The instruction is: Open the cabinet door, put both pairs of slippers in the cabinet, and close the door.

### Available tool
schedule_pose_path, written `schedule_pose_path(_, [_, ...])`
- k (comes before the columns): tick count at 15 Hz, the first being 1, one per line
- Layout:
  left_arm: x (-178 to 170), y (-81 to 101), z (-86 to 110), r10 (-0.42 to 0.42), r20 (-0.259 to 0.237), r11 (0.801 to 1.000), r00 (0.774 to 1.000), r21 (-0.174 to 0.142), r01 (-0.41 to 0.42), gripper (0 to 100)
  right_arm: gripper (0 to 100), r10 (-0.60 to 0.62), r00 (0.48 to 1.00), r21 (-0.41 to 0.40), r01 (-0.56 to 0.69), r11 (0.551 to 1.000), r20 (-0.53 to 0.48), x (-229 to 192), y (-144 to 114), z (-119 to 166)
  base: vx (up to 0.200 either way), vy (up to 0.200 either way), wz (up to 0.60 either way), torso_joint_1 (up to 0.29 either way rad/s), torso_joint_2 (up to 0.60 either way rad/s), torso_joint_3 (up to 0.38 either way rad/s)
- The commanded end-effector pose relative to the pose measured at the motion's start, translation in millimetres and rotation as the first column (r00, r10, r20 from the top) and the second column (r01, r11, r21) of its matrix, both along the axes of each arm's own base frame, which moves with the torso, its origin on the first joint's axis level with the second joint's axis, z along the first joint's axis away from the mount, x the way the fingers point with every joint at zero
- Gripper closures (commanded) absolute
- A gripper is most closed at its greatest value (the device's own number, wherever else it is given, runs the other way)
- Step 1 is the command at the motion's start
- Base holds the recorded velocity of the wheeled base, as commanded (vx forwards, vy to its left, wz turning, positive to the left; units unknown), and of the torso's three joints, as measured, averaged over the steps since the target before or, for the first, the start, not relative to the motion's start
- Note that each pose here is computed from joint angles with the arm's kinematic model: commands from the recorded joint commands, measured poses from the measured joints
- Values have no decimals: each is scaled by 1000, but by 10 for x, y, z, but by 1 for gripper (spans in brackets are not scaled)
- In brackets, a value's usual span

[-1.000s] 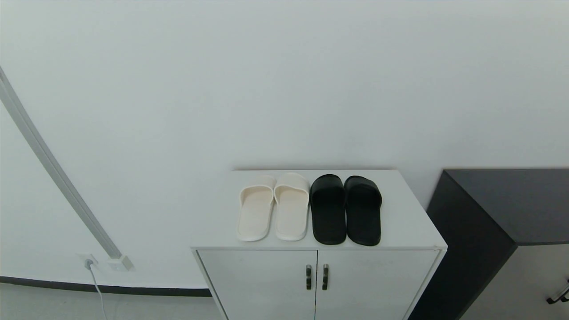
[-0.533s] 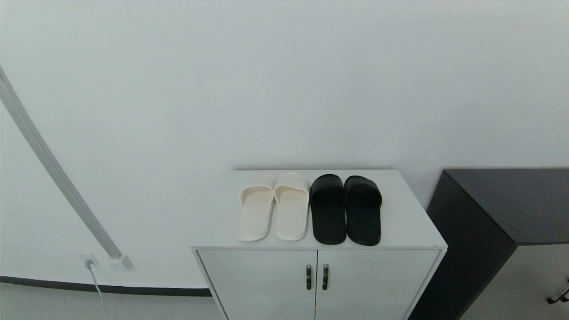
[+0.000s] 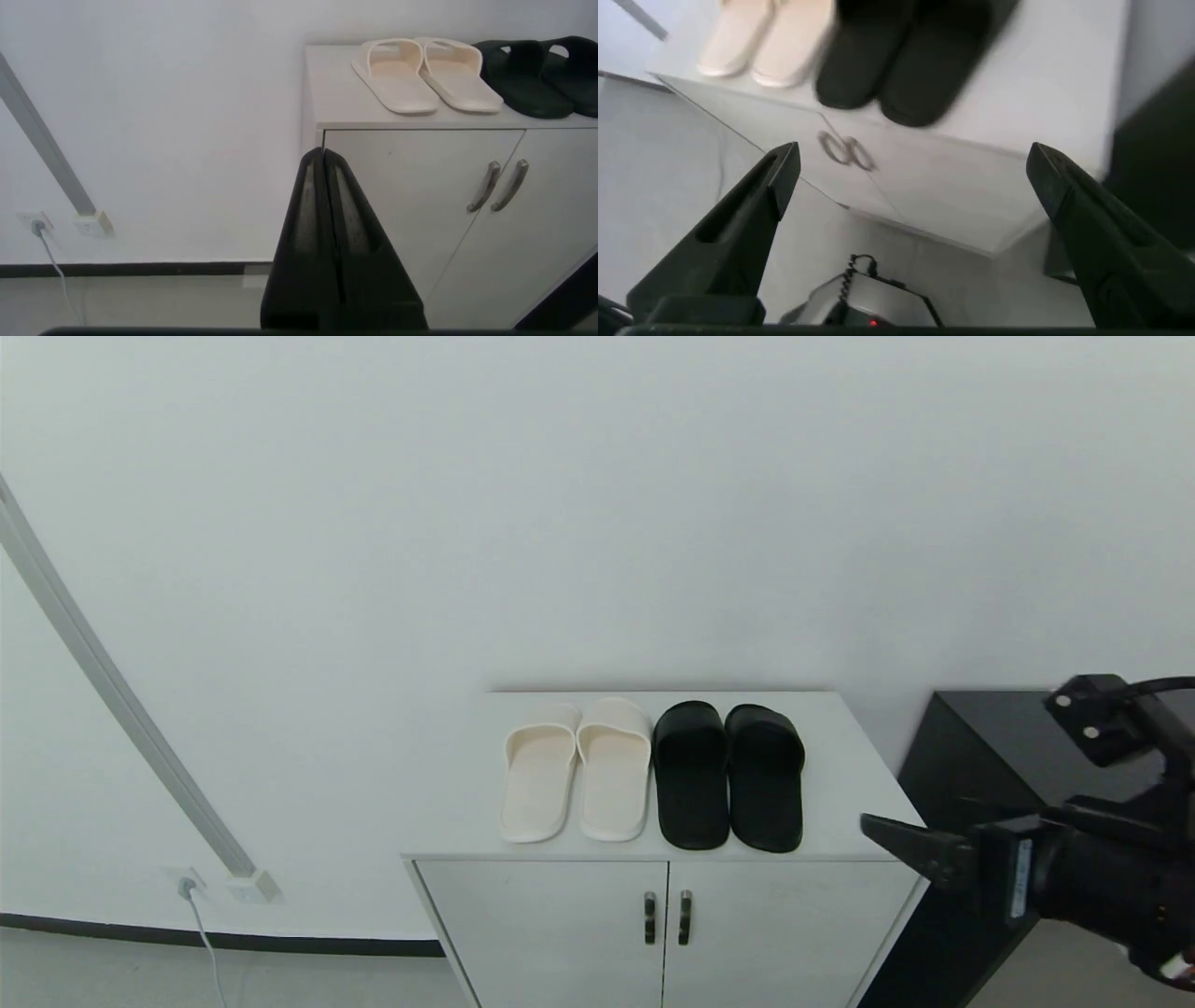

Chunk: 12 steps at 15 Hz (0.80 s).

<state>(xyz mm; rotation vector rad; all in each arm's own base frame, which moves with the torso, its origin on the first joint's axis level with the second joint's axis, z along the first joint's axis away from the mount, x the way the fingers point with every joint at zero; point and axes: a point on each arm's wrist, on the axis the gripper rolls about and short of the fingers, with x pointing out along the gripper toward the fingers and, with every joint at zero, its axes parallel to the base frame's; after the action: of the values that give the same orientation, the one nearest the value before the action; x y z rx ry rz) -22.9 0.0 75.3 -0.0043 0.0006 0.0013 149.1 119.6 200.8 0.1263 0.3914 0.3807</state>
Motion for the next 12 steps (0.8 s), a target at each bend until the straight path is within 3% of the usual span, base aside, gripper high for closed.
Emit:
schedule_pose_path(1, [1,0,1,0,-1,1000,1000,0,0,100,0,17,998,-34,-19,999,-54,217,479,-176,0,0,0,0,0,0])
schedule_pose_path(4, [1,0,1,-1,-1,1000,1000,1,1,100,0,-70,996,-61,66,996,-61,506,845,-398,0,0,0,0,0,0])
schedule_pose_path(12, [1,-2,1,-6,-1,1000,1000,0,6,100,0,-327,943,-95,332,939,57,1329,1366,-819,0,0,0,0,0,0])
